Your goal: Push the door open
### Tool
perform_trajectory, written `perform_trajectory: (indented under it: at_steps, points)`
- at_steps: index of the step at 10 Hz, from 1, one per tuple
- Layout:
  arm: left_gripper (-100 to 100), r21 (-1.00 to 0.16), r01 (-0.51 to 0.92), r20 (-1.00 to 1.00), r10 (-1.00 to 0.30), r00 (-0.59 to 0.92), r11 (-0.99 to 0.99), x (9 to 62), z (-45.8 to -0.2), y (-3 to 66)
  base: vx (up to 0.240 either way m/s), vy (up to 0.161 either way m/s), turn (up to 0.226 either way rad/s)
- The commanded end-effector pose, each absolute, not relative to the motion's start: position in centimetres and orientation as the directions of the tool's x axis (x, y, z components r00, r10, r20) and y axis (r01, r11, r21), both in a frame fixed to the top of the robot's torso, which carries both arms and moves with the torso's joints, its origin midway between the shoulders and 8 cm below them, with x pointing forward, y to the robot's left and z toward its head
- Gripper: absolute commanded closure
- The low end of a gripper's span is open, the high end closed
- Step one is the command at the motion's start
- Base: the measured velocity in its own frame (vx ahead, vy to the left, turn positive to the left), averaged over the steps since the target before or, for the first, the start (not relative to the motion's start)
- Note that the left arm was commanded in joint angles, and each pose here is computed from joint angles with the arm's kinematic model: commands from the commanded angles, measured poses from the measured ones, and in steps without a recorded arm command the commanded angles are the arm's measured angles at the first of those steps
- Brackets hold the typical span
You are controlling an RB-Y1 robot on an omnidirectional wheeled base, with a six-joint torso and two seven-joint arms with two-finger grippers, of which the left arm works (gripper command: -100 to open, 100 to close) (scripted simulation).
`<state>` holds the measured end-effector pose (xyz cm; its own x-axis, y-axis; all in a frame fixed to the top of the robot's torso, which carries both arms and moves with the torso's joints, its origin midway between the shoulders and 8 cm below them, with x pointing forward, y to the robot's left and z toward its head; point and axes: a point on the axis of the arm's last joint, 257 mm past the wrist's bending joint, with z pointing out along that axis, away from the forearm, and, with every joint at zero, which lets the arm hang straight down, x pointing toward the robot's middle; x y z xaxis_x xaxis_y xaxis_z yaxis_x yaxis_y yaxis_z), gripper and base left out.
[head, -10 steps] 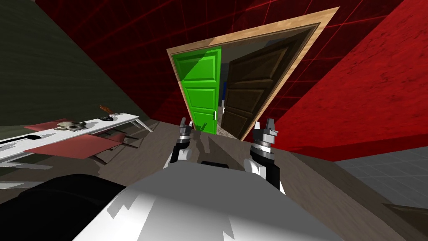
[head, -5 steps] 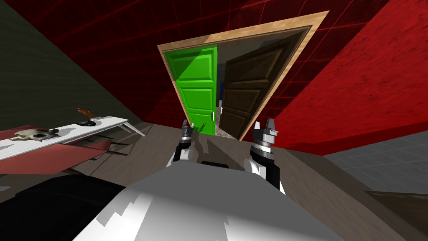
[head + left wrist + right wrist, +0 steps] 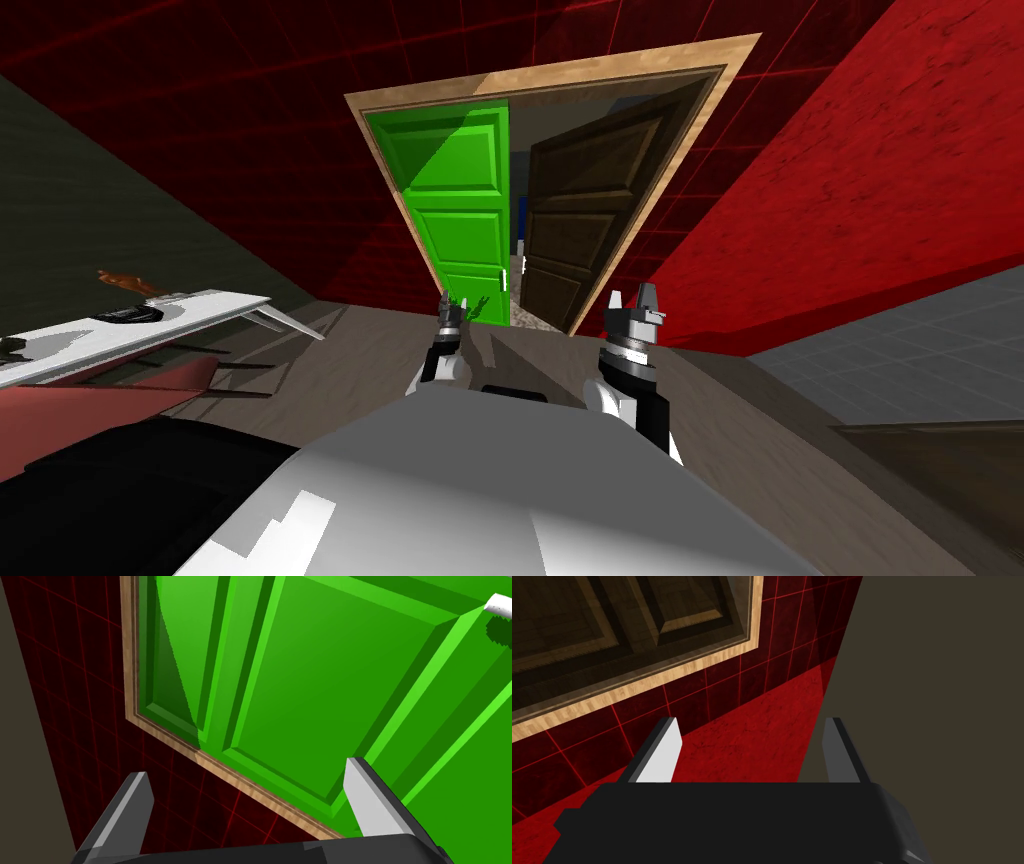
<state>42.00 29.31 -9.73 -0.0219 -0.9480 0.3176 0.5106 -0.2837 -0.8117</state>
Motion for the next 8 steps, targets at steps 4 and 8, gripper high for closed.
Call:
perform_trajectory:
  at_steps: [4,8]
  points:
    - [-100,-0.772,0.474,0.454,-0.889,-0.056,-0.424,43.1,-13.4,30.0,0.097,0.034,-0.141]
    - [-100,-0.717,0.444,0.569,-0.819,-0.071,-0.537,43.9,-16.7,30.8,0.089,0.046,-0.146]
